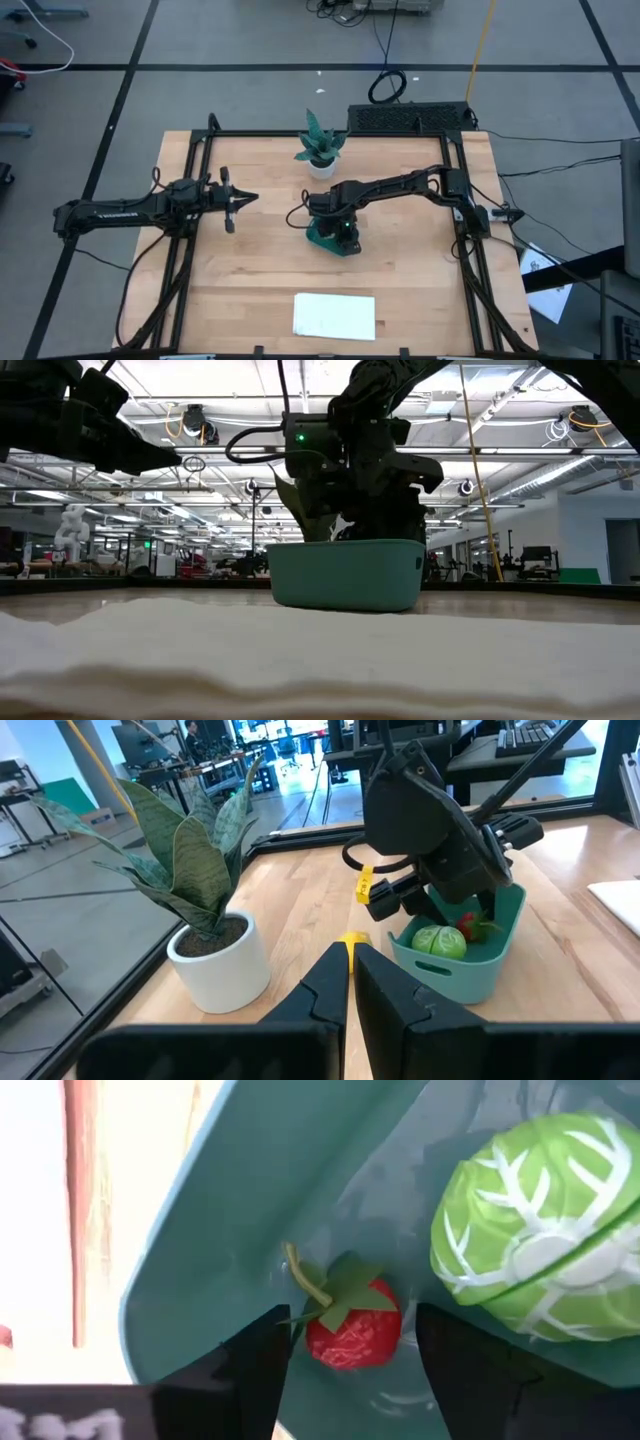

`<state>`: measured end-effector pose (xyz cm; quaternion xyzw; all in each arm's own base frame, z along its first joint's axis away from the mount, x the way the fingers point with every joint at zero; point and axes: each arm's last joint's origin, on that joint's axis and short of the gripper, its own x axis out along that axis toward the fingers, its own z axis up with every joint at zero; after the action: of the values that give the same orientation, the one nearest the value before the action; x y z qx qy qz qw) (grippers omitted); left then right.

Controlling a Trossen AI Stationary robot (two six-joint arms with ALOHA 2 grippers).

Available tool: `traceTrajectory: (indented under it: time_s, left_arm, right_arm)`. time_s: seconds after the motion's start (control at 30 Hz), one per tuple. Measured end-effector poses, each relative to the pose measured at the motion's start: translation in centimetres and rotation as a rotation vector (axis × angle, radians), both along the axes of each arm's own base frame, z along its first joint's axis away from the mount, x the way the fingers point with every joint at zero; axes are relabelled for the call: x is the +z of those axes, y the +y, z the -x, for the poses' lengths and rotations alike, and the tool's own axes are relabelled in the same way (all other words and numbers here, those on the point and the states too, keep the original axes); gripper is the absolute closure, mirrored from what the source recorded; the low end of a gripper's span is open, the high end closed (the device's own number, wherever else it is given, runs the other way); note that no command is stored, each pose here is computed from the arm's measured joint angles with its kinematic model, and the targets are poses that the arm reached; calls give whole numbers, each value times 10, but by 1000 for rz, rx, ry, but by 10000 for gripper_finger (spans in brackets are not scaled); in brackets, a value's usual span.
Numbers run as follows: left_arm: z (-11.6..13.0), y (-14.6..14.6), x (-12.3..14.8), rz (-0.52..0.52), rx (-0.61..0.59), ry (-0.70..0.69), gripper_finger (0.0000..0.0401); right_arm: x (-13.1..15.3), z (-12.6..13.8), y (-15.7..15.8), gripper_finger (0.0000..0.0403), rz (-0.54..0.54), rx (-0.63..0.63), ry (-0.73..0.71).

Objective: Pick and placing Produce into tupperware
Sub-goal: Put the red strawberry into the green bin, then put the yellow lemon into the green bin

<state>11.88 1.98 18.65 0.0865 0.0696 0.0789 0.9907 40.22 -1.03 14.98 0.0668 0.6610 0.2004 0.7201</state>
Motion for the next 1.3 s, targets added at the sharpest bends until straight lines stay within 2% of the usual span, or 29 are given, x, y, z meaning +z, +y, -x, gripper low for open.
traceTrajectory:
  time_s: [0.13,0.27,0.53,0.73,0.9,1.13,1.2,1.3]
  left_arm:
    - [0,0,0,3,0,0,375]
    - [0,0,0,4,0,-1,375]
    - [0,0,0,9,1,-2,375]
    - [0,0,0,10,1,-1,375]
    - [0,0,0,10,1,0,375]
    - [0,0,0,9,1,0,375]
    - [0,0,0,10,1,0,375]
    - [0,0,0,10,1,0,375]
  right_arm:
    - [0,0,0,193,13,-1,4]
    - [8,0,-2,193,77,0,29]
    - [29,-7,-2,193,86,-8,10]
    - [49,-6,-4,199,187,5,-32]
    - [70,-5,-4,251,193,6,-135]
    - [82,-11,3,380,204,40,-266]
    - [83,-12,6,396,206,58,-284]
    - [83,-14,10,391,225,66,-301]
